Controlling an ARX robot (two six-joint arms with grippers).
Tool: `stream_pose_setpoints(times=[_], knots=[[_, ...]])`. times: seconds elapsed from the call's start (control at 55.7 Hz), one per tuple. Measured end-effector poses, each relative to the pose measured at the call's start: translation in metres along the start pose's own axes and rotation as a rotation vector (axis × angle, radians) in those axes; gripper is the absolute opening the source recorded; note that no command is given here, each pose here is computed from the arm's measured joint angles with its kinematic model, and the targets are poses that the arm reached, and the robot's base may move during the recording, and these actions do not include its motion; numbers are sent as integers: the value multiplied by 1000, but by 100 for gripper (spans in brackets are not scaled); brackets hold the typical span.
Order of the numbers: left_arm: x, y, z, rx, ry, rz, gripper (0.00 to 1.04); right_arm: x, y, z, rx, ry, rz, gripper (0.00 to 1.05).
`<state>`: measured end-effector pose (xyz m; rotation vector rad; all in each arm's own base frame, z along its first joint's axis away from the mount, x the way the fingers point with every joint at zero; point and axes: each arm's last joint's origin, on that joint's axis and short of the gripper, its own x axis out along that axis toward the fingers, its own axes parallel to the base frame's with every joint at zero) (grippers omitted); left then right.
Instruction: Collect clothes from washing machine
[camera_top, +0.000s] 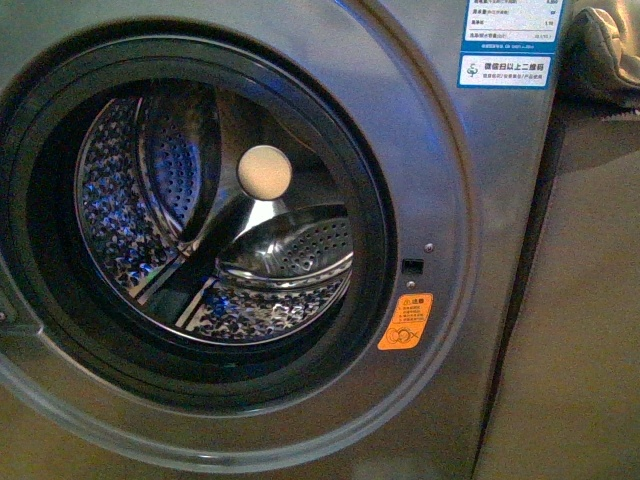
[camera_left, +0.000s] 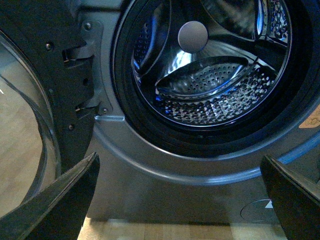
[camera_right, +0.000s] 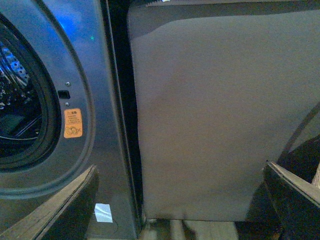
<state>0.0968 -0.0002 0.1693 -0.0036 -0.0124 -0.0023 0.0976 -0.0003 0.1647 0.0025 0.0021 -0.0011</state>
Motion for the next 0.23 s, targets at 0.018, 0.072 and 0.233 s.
stream_pose_setpoints(times=[0.018,0.072,0.233], knots=[[0,0,0,0,0,0,98,0,0,0,0,0,0,97],[0,0,0,0,0,0,98,0,0,0,0,0,0,97],[0,0,0,0,0,0,98,0,0,0,0,0,0,97]])
